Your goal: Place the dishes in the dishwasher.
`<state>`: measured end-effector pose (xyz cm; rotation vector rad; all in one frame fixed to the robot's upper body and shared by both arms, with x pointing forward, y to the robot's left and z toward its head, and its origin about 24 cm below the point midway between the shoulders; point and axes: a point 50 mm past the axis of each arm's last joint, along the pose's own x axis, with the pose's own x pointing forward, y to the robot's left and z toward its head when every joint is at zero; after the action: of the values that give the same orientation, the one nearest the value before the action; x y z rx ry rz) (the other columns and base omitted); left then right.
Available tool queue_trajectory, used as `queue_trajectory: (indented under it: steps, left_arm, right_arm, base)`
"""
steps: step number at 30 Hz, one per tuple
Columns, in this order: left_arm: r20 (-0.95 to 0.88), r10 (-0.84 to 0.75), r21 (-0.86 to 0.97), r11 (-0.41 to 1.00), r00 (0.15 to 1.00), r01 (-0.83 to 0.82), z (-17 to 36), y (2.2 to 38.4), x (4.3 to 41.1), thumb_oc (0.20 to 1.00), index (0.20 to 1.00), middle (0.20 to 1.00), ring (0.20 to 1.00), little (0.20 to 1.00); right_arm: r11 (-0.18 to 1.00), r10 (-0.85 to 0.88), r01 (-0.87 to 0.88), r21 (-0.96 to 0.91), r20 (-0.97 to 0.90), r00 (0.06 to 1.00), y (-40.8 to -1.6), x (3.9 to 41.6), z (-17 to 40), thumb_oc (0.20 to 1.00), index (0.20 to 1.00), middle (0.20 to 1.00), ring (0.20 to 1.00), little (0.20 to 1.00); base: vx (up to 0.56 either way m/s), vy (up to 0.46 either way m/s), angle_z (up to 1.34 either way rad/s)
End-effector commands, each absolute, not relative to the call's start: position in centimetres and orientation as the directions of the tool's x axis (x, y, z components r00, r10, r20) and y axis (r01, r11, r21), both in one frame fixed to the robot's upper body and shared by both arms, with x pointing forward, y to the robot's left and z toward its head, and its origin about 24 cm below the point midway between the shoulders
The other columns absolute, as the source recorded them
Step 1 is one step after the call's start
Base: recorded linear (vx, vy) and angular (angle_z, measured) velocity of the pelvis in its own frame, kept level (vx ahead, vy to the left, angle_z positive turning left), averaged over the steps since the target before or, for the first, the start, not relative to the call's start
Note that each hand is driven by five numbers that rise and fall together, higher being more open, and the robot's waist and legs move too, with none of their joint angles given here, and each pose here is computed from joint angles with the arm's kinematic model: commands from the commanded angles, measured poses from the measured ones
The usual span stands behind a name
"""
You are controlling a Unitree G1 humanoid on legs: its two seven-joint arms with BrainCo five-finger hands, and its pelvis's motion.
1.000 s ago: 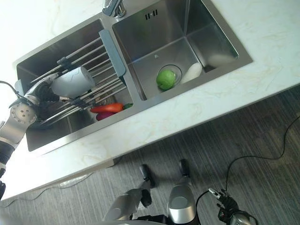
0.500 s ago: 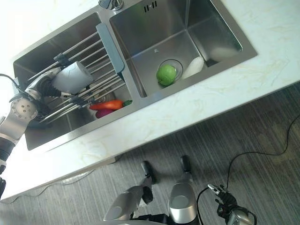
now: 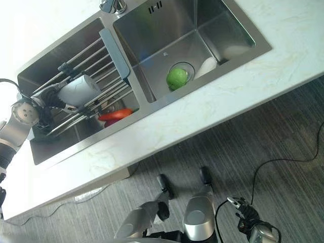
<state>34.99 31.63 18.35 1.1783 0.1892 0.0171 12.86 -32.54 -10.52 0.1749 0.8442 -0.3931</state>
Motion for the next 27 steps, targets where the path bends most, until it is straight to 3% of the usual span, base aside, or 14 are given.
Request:
queue_trajectory:
  steps: [1,3,4,5,15,27]
  left_arm:
    - [-0.122,0.187,0.947,0.317,0.975,0.057,19.3,33.4,34.8,1.0,1.0,1.0,1.0,1.0]
    - [-0.137,0.174,0.956,0.281,0.975,0.085,19.5,33.2,35.0,1.0,1.0,1.0,1.0,1.0]
    - [-0.144,0.172,0.958,0.271,0.975,0.094,19.4,33.1,35.1,0.702,0.702,0.702,0.702,0.702]
    - [-0.141,0.161,0.962,0.254,0.977,0.097,19.4,32.8,35.2,0.2,0.2,0.2,0.2,0.2]
    - [-0.168,0.086,0.973,0.177,0.982,0.151,19.6,31.4,35.8,0.2,0.2,0.2,0.2,0.2]
    - [0.039,0.116,0.98,0.19,0.993,-0.06,21.1,32.2,35.3,0.2,0.2,0.2,0.2,0.2]
  right_arm:
    - [0.899,-0.28,0.437,0.001,-0.766,0.578,-33.1,11.6,-10.5,1.0,1.0,1.0,1.0,1.0]
    - [0.902,-0.274,0.432,0.006,-0.764,0.584,-33.2,11.7,-10.5,1.0,1.0,1.0,1.0,1.0]
    - [0.902,-0.273,0.431,0.008,-0.763,0.586,-33.1,11.8,-10.5,1.0,1.0,1.0,1.0,1.0]
    - [0.903,-0.271,0.429,0.01,-0.762,0.589,-33.0,11.9,-10.4,1.0,1.0,1.0,1.0,1.0]
    - [0.903,-0.271,0.43,0.019,-0.751,0.602,-33.2,12.3,-10.2,1.0,1.0,1.0,1.0,1.0]
    - [0.899,-0.267,0.437,0.028,-0.755,0.599,-32.6,11.7,-10.7,1.0,1.0,1.0,1.0,1.0]
  base:
    - [0.0,0.0,0.0]
    - [-0.01,0.003,-0.05]
    - [-0.01,0.0,-0.03]
    - [0.0,0.0,0.0]
    - [0.0,0.003,-0.02]
    - [0.0,0.0,0.01]
